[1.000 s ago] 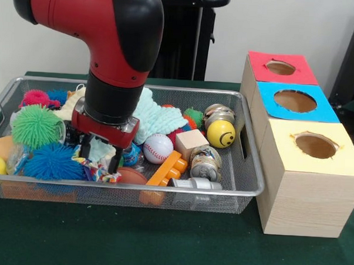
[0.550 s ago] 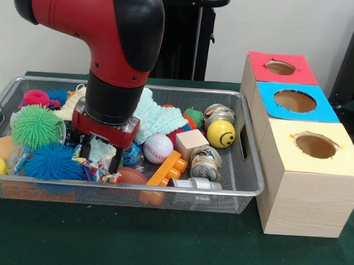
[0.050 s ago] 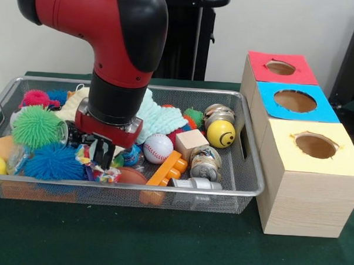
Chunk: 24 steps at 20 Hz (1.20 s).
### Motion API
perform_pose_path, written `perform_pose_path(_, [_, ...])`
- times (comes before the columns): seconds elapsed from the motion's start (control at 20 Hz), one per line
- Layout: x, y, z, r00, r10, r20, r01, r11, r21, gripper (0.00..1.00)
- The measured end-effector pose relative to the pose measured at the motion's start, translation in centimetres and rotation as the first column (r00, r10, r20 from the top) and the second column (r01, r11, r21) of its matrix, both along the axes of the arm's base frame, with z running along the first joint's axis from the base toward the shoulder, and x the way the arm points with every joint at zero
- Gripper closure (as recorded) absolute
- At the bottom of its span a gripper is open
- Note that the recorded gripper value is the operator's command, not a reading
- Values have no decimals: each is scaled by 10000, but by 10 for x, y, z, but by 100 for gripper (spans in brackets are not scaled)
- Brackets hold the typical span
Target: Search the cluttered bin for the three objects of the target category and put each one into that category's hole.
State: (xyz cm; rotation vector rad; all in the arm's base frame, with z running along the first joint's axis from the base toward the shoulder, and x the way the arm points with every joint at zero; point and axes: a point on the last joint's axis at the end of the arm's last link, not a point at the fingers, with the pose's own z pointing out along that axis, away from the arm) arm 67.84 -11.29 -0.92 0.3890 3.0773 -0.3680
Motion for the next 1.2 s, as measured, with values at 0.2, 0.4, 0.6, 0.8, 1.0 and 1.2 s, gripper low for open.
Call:
perform_pose_path(0.2, [1,5,0,10000,70,-2,-70,10000,-1,100])
perform_pose_path(0.4, [1,11,0,9999,157,-8,-157,9999,-3,100])
perform_pose_path(0.6, [0,19,6,9997,233,-10,-233,9997,15,100])
perform_pose_path(0.8, [-5,28,27,9999,151,1,-151,9998,109,100])
perform_pose_path(1.0, [-12,34,59,9999,-110,-115,114,9995,289,100])
perform_pose_path(1.2, [-20,42,100,9977,-551,-397,574,9966,596,100])
